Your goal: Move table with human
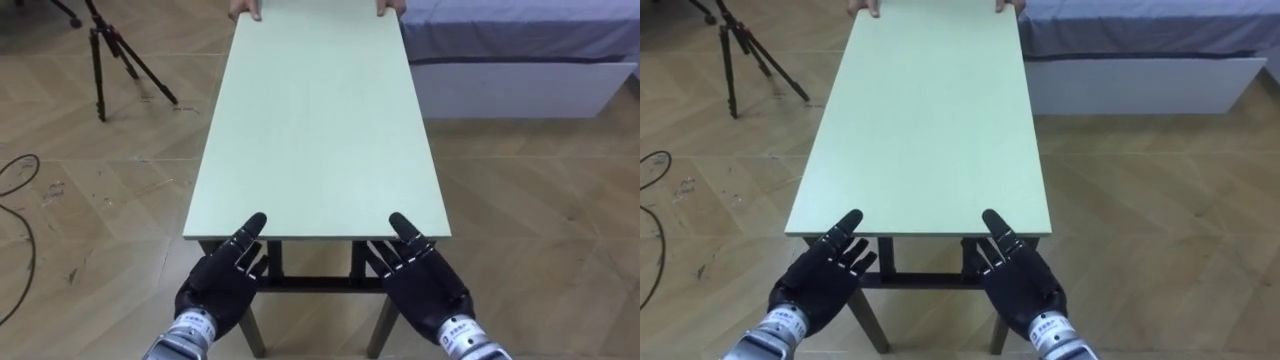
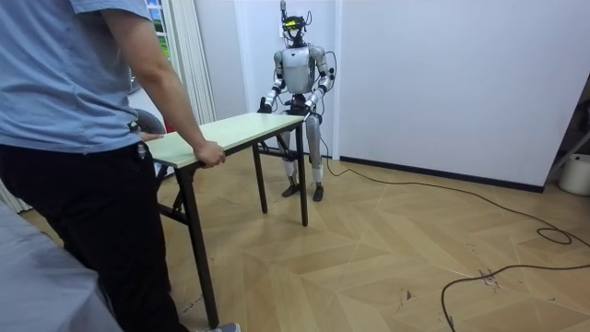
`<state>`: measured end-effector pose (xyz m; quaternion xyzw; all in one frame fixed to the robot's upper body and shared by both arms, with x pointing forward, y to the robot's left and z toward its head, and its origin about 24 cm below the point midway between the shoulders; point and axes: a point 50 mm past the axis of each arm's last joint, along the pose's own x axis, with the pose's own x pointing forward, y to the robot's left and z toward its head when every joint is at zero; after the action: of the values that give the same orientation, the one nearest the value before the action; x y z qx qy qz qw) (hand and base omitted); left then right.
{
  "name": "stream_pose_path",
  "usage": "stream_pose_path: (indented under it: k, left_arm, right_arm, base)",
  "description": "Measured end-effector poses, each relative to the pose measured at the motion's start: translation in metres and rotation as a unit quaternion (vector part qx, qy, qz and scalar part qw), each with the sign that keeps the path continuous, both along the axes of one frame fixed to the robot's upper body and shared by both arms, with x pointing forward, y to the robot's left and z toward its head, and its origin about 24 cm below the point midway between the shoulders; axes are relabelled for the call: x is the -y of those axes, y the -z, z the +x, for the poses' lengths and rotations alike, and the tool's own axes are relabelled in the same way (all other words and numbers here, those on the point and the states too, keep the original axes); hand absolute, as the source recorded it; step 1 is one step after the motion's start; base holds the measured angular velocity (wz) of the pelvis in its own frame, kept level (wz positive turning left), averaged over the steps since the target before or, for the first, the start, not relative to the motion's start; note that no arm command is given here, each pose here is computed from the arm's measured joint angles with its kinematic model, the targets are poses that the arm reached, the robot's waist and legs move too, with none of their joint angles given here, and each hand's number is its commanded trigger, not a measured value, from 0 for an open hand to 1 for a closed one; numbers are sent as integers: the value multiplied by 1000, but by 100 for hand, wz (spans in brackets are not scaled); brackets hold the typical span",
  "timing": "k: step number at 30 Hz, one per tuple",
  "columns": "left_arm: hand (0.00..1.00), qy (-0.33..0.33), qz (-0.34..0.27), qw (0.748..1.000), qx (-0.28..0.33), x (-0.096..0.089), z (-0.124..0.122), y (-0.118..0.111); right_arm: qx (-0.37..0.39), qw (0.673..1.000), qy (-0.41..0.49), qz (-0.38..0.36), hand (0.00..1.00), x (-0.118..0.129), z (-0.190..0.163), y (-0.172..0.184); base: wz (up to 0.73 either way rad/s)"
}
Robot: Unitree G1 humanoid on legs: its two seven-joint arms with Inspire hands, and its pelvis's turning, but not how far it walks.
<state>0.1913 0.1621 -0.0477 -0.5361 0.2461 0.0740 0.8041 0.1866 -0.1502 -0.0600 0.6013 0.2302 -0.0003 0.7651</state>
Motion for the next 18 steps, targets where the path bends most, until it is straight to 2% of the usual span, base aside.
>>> stream_pose_path:
  k: [18]
  left_arm:
    - [0, -10, -18, 998, -61, 12, 4, 24]
  right_arm:
    - [-18, 1000, 20, 3, 0, -8, 16, -6]
  base:
    - [0]
